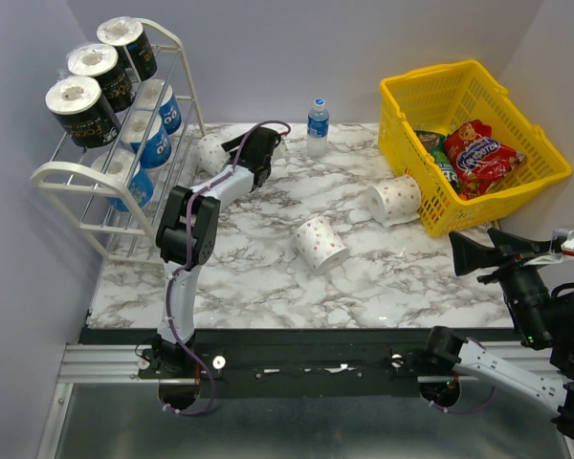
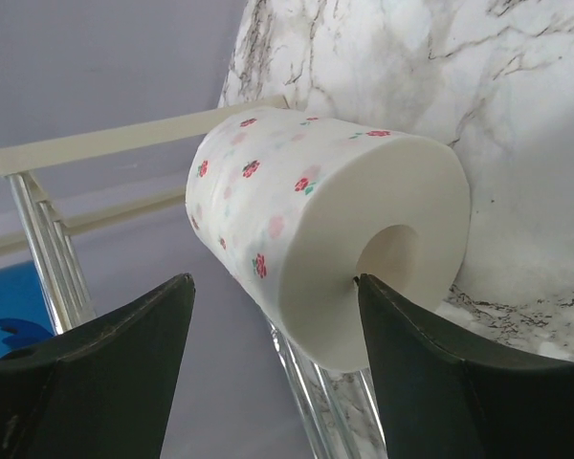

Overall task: Place and organize the paper towels onto the shelf
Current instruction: Adjust the paper towel at the center of the board.

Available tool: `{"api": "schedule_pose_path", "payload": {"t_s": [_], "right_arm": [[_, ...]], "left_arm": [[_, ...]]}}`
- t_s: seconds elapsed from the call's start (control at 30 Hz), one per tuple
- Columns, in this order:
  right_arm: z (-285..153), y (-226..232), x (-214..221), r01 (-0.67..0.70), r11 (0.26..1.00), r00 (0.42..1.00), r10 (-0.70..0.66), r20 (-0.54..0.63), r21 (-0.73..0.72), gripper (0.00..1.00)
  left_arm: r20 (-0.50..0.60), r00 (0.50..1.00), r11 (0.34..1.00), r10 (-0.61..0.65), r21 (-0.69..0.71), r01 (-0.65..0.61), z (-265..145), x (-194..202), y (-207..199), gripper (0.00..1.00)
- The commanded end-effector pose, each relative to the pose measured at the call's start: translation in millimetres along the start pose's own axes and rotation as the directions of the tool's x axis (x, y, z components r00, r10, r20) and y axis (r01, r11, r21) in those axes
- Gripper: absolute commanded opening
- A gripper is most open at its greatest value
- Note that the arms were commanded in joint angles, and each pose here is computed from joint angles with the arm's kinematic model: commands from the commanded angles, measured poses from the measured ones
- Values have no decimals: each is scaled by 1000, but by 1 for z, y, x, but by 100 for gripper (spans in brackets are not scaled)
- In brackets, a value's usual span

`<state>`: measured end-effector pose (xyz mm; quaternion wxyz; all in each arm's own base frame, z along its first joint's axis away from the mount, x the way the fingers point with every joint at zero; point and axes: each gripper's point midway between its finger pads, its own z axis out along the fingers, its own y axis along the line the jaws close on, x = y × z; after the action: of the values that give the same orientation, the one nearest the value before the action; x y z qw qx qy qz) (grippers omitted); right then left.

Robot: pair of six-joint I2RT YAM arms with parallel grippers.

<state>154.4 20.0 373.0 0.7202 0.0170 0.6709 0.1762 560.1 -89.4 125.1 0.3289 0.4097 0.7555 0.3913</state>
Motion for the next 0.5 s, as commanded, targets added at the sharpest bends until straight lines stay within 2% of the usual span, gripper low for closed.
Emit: {"api": "schedule_pose_path", "payload": {"t_s": [0.0,0.33,0.47], "right_arm": [[4,1,-1,10,1000,1000,-10,8,12,100],[4,0,-10,23,1000,999,-24,35,16,100],[6,0,-11,32,999,999,-32,37,21,100]], "left_arm": [[-43,998,999,39,-32,-40,8,6,-4,80],[-65,997,999,33,-35,-35,21,7,-11,81],[-82,996,995,23,-93,-31,22,10,0,75]]}}
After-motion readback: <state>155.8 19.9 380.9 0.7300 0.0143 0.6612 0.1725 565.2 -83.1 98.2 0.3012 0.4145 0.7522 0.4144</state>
